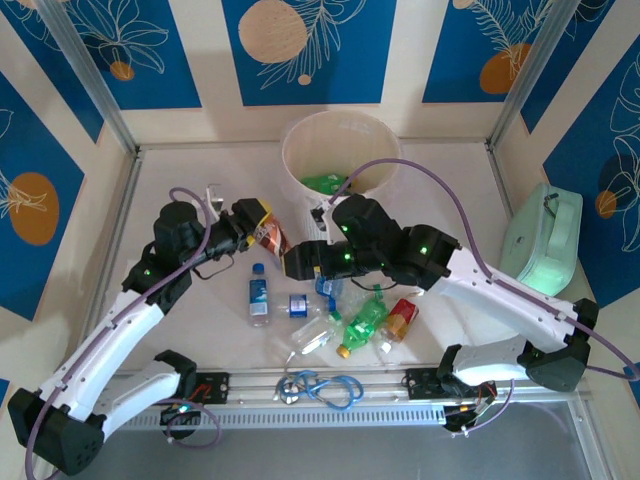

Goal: Put the plastic bottles in the bin

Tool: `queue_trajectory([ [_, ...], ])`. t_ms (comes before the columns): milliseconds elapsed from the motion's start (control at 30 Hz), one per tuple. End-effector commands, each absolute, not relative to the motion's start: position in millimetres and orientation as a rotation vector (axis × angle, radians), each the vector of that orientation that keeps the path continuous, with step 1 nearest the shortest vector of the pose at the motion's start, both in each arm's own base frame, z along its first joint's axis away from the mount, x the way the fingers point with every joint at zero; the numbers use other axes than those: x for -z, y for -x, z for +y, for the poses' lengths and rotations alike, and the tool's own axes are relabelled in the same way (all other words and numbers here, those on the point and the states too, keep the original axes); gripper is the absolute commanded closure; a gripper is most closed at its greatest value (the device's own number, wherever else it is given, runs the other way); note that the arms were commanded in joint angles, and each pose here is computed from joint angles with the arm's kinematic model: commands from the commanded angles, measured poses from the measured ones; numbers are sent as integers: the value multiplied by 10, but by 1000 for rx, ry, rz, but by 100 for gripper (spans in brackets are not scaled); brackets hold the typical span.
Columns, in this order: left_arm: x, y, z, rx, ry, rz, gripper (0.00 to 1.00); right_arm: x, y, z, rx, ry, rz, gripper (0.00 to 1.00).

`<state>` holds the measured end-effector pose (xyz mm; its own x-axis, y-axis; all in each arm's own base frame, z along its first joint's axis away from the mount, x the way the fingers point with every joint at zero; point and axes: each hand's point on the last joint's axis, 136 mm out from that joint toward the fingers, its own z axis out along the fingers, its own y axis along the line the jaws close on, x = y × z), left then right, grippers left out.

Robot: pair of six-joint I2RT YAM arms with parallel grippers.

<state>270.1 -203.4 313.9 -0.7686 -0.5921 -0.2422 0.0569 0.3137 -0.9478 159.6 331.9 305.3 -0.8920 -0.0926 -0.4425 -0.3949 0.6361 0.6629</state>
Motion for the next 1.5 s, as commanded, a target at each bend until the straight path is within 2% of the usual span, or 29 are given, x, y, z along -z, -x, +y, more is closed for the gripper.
queue_trajectory([
  [0, -3266, -2670, -2060, 1568, 431, 1961, 38, -3003, -1596, 3253, -1133, 363, 2513, 25],
  [200, -3301, -2668, -2113, 1630, 417, 1938, 38, -3059, -1579, 3395, -1215, 398, 2493, 38],
  [433, -3287, -2663, -2155, 1683, 417, 1927, 39, -3093, -1605, 3464, -1235, 416, 2480, 46],
  [733, -3216, -2681, -2159, 1674, 428, 1941, 38, -3135, -1605, 3469, -1250, 419, 2466, 64],
  [767, -3211, -2681, -2157, 1669, 427, 1944, 37, -3136, -1603, 3468, -1248, 419, 2468, 66],
  [833, -3197, -2681, -2146, 1645, 421, 1955, 28, -3163, -1608, 3460, -1246, 421, 2460, 69],
  [933, -3176, -2679, -2096, 1570, 408, 1977, 0, -3198, -1621, 3450, -1235, 421, 2452, 71],
  [1067, -3168, -2665, -1960, 1390, 374, 2031, 0, -3286, -1658, 3409, -1206, 418, 2431, 72],
  [1300, -3031, -2582, -1452, 905, 373, 2174, 0, -3582, -1842, 3183, -1052, 401, 2366, 72],
  [1467, -2960, -2506, -1214, 800, 430, 2144, 0, -3820, -2058, 2946, -969, 335, 2314, 72],
])
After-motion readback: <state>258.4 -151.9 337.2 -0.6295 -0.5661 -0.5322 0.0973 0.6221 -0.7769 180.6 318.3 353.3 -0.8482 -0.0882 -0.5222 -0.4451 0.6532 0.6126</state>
